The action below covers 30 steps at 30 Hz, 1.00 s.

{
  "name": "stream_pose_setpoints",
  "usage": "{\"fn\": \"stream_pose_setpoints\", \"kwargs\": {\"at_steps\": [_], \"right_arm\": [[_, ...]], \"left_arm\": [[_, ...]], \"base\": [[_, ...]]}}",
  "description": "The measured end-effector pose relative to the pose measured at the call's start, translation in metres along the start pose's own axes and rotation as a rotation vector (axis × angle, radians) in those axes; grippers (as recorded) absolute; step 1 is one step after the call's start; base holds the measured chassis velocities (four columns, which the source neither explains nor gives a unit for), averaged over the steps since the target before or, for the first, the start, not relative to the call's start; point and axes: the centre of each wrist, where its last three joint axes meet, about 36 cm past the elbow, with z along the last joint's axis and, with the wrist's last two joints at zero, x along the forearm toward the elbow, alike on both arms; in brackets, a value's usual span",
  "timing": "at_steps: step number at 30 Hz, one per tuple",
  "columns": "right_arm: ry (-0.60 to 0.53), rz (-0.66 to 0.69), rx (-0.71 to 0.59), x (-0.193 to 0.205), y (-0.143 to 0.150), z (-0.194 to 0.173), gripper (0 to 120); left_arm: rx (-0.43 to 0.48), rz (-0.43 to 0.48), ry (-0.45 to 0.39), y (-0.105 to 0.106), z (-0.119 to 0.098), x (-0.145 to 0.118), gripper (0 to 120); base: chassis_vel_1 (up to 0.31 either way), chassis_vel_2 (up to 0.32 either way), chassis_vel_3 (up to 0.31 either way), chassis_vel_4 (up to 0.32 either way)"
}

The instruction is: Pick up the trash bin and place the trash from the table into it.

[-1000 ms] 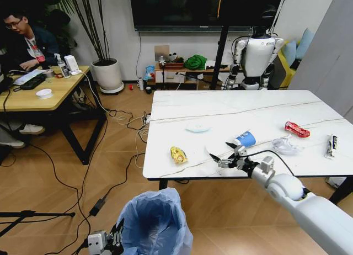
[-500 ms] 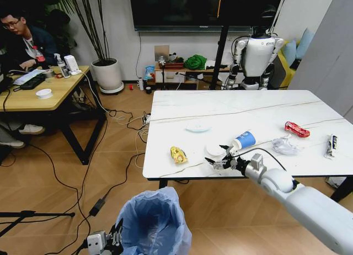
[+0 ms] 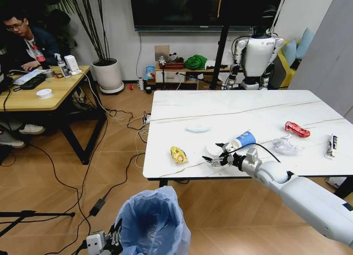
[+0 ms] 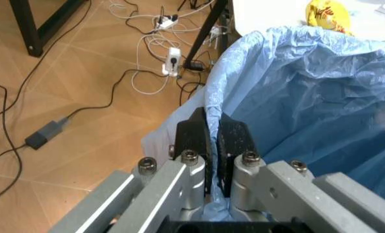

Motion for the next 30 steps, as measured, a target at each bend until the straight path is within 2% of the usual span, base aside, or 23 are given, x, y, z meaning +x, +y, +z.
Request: {"fn": "stream_pose_setpoints", "kwargs": {"at_steps": [23, 26, 27, 30], "right_arm": [[0.003, -0.021, -0.023, -0.013, 0.002, 0.007, 100], [0.007, -0.024, -0.029, -0.013, 0.002, 0.01, 88], [0.007, -0.024, -0.029, -0.013, 0.002, 0.01, 88], [0.012, -0.029, -0.031, -0.012, 0.0, 0.012, 73]], "left_arm": [[0.003, -0.008, -0.005, -0.001, -0.002, 0.004, 0], [0.004, -0.009, -0.005, -0.001, -0.002, 0.004, 0], [0.004, -0.009, -0.005, -0.001, -0.002, 0.004, 0], [0.005, -0.01, -0.004, -0.001, -0.002, 0.004, 0]], "base": [[0.0, 0.0, 0.0, 0.0], [0.0, 0.0, 0.0, 0.0], [0.0, 0.0, 0.0, 0.0], [0.0, 0.0, 0.0, 0.0]]}}
